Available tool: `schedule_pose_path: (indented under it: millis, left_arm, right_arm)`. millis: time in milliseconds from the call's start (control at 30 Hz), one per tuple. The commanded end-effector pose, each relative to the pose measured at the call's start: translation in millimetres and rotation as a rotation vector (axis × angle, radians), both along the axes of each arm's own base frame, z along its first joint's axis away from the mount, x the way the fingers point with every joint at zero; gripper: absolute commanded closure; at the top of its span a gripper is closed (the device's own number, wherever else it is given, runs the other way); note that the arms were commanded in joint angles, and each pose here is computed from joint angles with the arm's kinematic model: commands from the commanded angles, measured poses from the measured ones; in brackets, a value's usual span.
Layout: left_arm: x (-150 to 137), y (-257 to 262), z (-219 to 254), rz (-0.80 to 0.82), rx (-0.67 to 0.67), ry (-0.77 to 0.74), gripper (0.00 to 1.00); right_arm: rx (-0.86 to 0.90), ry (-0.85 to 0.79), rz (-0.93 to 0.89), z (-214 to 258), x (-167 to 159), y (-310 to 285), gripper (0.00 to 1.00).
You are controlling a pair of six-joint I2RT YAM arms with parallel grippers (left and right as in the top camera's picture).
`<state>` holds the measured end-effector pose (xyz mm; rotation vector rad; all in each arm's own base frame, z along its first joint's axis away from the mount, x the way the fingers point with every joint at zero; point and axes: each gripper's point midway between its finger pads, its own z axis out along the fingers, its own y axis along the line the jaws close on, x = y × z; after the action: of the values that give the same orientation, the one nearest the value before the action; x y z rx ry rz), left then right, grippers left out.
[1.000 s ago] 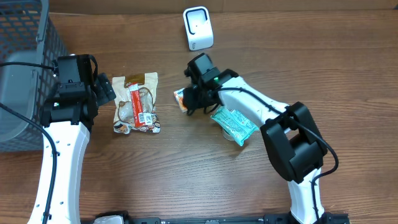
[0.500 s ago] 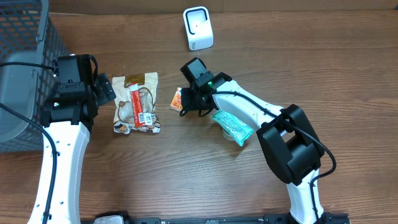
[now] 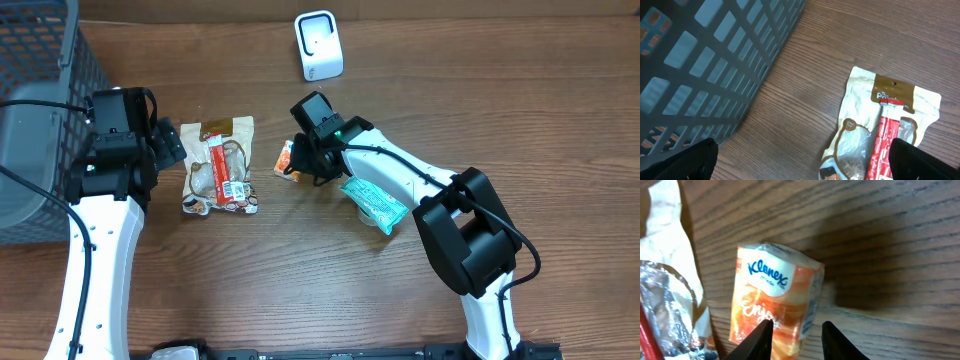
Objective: Scan the item barcode
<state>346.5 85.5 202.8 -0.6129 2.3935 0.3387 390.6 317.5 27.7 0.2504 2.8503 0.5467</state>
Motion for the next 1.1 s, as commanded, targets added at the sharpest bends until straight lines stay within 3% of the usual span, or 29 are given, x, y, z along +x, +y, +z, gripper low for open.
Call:
schedule_pose_path:
  millis: [0, 633, 767, 933, 1067]
  left_arm:
    - [1.9, 2.4, 4.0, 0.008, 0.015, -0.006, 0.0]
    - [1.9, 2.4, 4.0, 0.008, 0.015, -0.006, 0.0]
    - [1.9, 2.4, 4.0, 0.008, 0.015, -0.006, 0.0]
    - [1.9, 2.4, 4.0, 0.008, 0.015, -0.006, 0.0]
    - [1.9, 2.4, 4.0, 0.008, 0.015, -0.006, 0.0]
  right_arm:
    - [0.002, -0.002, -0.041, -2.5, 4.8, -2.0, 0.67]
    - [-0.035, 0.009, -0.056, -23.7, 5.7, -5.0, 0.68]
    - [-0.035, 0.007, -0.052, -22.9, 5.9, -5.0, 0.96]
    - [-0.049, -0.091, 0.023, 11.1, 15.1, -9.8, 0.96]
    - [-0.146, -0.292, 0.076, 75.4, 22.7, -22.0, 0.96]
